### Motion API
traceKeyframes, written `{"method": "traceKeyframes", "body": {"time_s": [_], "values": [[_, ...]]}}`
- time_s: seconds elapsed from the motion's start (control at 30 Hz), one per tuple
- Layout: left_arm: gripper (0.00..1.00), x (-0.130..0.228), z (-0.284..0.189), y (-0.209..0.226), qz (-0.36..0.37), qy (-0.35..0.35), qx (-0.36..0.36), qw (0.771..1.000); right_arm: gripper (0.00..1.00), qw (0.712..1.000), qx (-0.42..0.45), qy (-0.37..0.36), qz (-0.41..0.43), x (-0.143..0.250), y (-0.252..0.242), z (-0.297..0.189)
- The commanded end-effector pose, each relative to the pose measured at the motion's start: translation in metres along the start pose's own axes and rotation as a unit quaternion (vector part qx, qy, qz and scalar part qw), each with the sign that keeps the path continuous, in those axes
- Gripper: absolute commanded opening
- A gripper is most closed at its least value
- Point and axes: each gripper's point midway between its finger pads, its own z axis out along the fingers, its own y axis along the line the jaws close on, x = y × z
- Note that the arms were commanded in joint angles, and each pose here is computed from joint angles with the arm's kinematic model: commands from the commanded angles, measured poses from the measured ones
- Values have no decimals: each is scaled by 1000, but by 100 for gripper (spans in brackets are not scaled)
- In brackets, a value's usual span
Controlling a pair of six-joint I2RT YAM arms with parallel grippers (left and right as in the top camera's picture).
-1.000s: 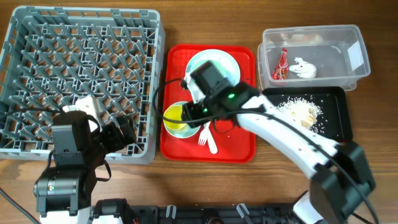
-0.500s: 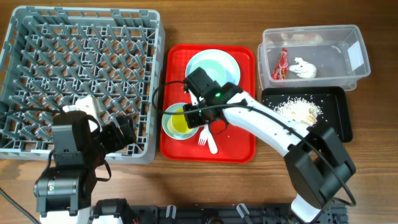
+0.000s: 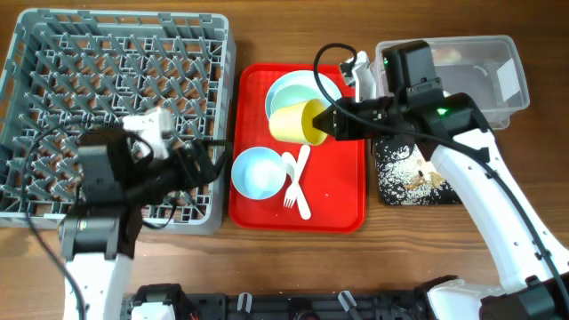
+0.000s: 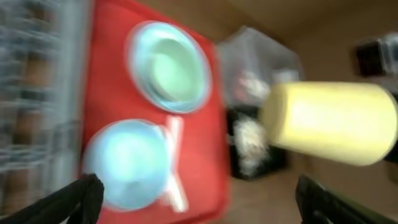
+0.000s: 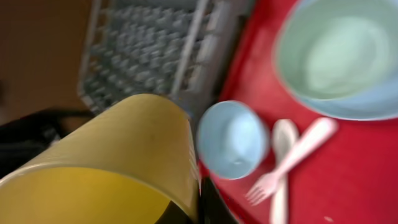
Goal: Sort waste into correct bins and load items into the dishwasher rack
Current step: 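Hand the yellow cup from the right gripper to the left gripper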
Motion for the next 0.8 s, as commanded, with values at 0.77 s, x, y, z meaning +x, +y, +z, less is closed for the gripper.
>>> {"method": "traceKeyframes", "body": {"time_s": [0.77], "values": [[73,23,27,-142,152,126,368,909,4,980,-193,54,-17,16,64,-12]]}}
